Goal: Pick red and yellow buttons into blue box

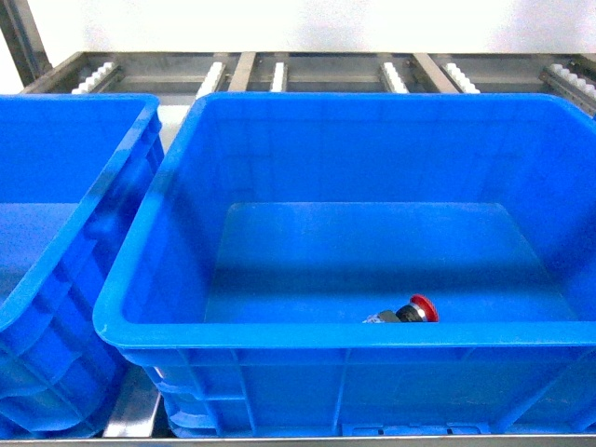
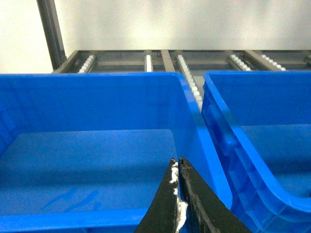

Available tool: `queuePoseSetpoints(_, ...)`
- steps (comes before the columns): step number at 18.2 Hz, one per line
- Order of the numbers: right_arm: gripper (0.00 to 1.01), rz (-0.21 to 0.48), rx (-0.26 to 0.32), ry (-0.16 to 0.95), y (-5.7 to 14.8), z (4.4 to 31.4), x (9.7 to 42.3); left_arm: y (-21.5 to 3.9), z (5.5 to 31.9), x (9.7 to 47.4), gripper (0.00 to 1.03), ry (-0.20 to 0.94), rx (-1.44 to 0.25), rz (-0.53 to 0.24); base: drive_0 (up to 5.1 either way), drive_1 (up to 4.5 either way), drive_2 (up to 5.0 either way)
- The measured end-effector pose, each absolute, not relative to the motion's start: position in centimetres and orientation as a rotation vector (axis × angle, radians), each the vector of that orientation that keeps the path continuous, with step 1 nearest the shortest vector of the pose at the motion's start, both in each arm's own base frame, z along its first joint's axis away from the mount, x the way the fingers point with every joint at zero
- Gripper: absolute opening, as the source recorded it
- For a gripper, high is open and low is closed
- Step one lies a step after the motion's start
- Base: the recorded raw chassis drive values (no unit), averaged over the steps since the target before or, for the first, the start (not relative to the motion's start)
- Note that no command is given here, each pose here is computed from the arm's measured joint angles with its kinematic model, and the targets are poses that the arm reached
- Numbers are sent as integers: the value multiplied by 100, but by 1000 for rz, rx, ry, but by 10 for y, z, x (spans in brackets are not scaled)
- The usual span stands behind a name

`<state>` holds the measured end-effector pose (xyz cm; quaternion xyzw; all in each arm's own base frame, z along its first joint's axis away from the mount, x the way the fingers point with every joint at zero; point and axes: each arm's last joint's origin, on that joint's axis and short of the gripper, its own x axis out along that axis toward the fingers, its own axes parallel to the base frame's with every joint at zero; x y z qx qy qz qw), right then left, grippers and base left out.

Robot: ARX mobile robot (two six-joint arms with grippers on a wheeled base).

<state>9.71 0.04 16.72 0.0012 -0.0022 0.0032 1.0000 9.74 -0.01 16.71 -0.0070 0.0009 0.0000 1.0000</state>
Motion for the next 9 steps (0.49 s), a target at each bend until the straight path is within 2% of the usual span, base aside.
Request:
queuePoseSetpoints(4, 2, 6, 2, -4, 0, 167, 97, 0, 167, 97, 2, -1, -14, -1, 0, 0, 0)
queuePoseSetpoints(5, 16, 6, 2, -5, 0, 167, 97, 0, 167, 97, 2, -1, -14, -1, 0, 0, 0)
queuePoseSetpoints(8, 84, 6, 2, -5, 0, 167, 97, 0, 167, 97, 65, -1, -14, -1, 0, 0, 0)
queuePoseSetpoints(9, 99, 6, 2, -4, 0, 167, 97, 0, 167, 97, 89, -1, -14, -1, 0, 0, 0)
